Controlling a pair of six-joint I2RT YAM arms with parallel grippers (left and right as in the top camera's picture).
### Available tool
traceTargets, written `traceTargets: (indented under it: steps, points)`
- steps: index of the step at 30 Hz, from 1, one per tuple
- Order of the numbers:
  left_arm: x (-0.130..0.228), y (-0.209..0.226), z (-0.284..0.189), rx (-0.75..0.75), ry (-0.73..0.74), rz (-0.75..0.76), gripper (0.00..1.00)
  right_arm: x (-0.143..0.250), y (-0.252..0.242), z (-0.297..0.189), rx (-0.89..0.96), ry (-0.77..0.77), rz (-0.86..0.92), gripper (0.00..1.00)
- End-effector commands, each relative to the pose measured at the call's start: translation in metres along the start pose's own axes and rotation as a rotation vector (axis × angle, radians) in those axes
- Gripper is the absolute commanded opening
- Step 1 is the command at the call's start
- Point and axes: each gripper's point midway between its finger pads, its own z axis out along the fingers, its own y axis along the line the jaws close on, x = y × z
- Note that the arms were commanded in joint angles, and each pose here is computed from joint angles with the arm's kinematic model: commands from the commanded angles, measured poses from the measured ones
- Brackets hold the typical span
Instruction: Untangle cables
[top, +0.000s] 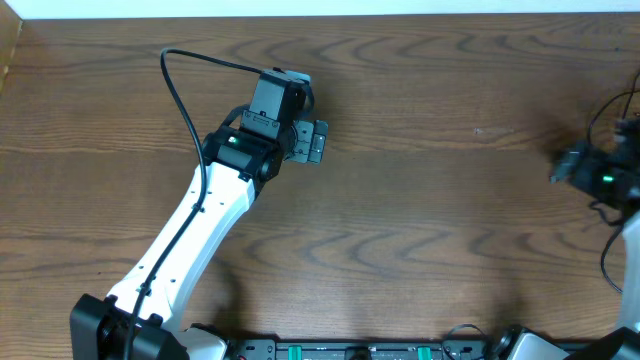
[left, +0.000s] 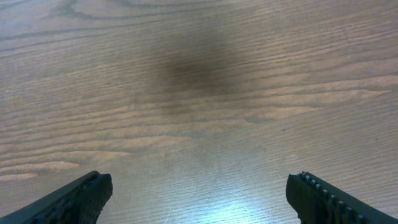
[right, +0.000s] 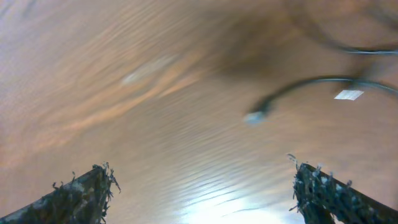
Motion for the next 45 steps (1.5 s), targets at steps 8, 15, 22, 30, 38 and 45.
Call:
traceTargets:
  steps: [8,15,22,30,38,45]
  points:
    - [-0.006,0.003,-0.005,-0.009,-0.018,0.009,0.95,0.047,0.128,0.008,-0.240,0.126,-0.294,0.99]
    - [-0.006,0.003,-0.005,-0.009,-0.018,0.009,0.95,0.062,0.152,0.007,-0.282,0.155,-0.362,0.99]
    - [-0.006,0.003,-0.005,-0.009,-0.018,0.009,0.95,0.062,0.152,0.007,-0.281,0.154,-0.361,0.99]
    - [-0.006,0.003,-0.005,-0.009,-0.018,0.009,0.95,0.062,0.152,0.007,-0.281,0.155,-0.361,0.99]
    - [-0.006,0.003,-0.005,-0.009,-0.018,0.009,0.95,0.062,0.152,0.007,-0.281,0.155,-0.361,0.99]
    - [-0.006,0.003,-0.005,-0.009,-0.018,0.009,0.95,0.062,0.152,0.007,-0.281,0.154,-0.361,0.99]
